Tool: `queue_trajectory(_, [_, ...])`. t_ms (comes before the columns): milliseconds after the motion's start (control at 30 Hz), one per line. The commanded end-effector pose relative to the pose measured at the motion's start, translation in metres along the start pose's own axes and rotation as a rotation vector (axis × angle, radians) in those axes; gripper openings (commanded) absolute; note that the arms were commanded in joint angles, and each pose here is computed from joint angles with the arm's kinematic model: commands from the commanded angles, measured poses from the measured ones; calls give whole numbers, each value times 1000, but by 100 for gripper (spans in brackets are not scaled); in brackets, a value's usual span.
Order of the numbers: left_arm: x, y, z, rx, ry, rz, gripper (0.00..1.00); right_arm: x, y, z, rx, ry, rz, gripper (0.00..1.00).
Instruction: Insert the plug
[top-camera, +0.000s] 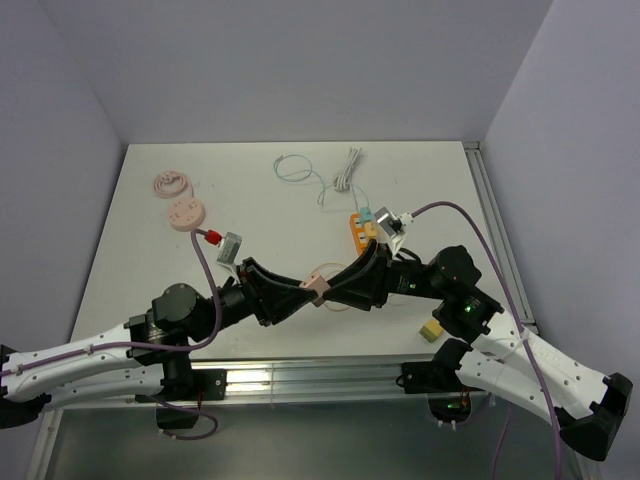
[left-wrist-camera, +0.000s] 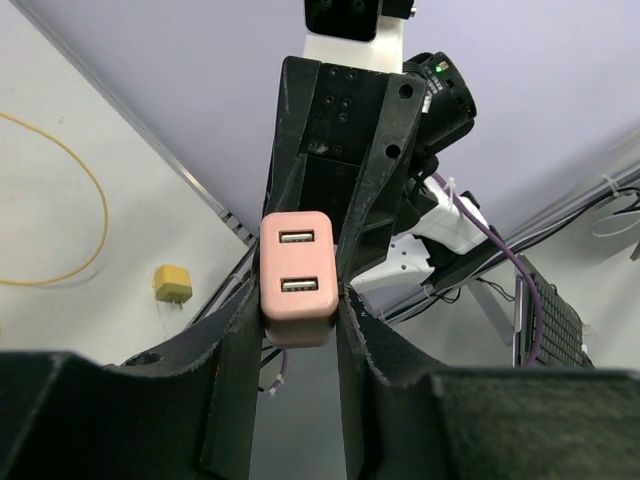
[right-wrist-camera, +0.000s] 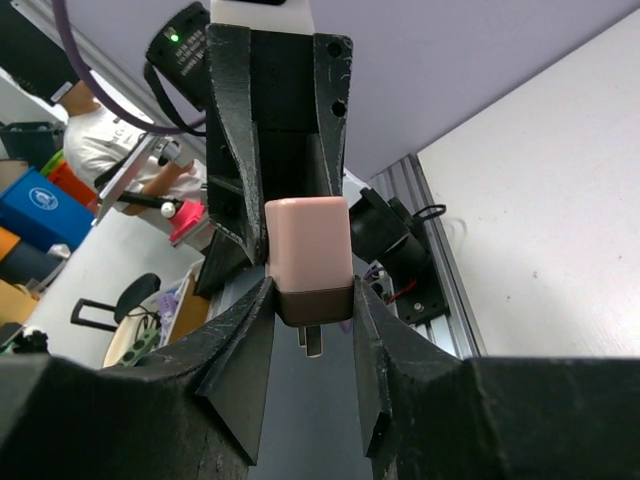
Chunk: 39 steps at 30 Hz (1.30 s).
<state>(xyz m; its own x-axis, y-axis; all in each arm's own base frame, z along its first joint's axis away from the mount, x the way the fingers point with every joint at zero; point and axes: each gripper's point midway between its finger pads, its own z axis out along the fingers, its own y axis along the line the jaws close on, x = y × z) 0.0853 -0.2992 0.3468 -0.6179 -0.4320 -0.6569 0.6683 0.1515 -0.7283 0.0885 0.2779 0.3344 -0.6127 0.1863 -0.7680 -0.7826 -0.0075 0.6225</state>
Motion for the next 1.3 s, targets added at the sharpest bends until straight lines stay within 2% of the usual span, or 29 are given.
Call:
queue_trajectory(0, [-7, -9, 5, -6, 13, 13, 13, -4, 10, -1, -20, 2, -59, 0])
queue_trajectory(33, [-7, -7, 5, -19, 20, 23, 24, -6, 9, -1, -10, 1, -74, 0])
queue_trajectory(67, [-8, -4, 5, -38, 17, 28, 46, -4, 6, -2, 5, 11, -70, 0])
queue_trajectory(100, [-6, 0, 3, -63, 29, 32, 54, -4, 7, -3, 6, 10, -76, 0])
queue_trajectory(133, [-9, 3, 2, -85, 17, 32, 68, -4, 6, -4, 16, 10, -85, 0])
queue_trajectory(267, [-20, 15, -8, -178, -4, 64, 91, -1, -6, -8, 96, 34, -88, 0])
queue_trajectory(367, [-25, 26, -19, -249, 9, 116, 98, 5, -14, -12, 141, 59, -93, 0])
queue_trajectory(433, [-35, 25, -24, -280, 1, 154, 99, 8, -17, -15, 158, 67, -105, 0])
queue_trajectory(533, [-33, 24, -27, -291, 58, 213, 99, 14, -21, -19, 182, 94, -112, 0])
queue_trajectory(733, [-9, -5, -22, -131, 248, 302, 99, 25, -18, -24, 160, 148, -127, 0])
queue_trajectory(867, [14, -14, -18, -63, 371, 305, 100, 33, -10, -25, 102, 190, -124, 0])
queue_trajectory(1000, [33, -5, -9, -89, 461, 303, 97, 40, -8, -27, 76, 222, -121, 0])
queue_trajectory(1267, [37, 0, -6, -102, 475, 318, 95, 45, 6, -36, 16, 233, -156, 0])
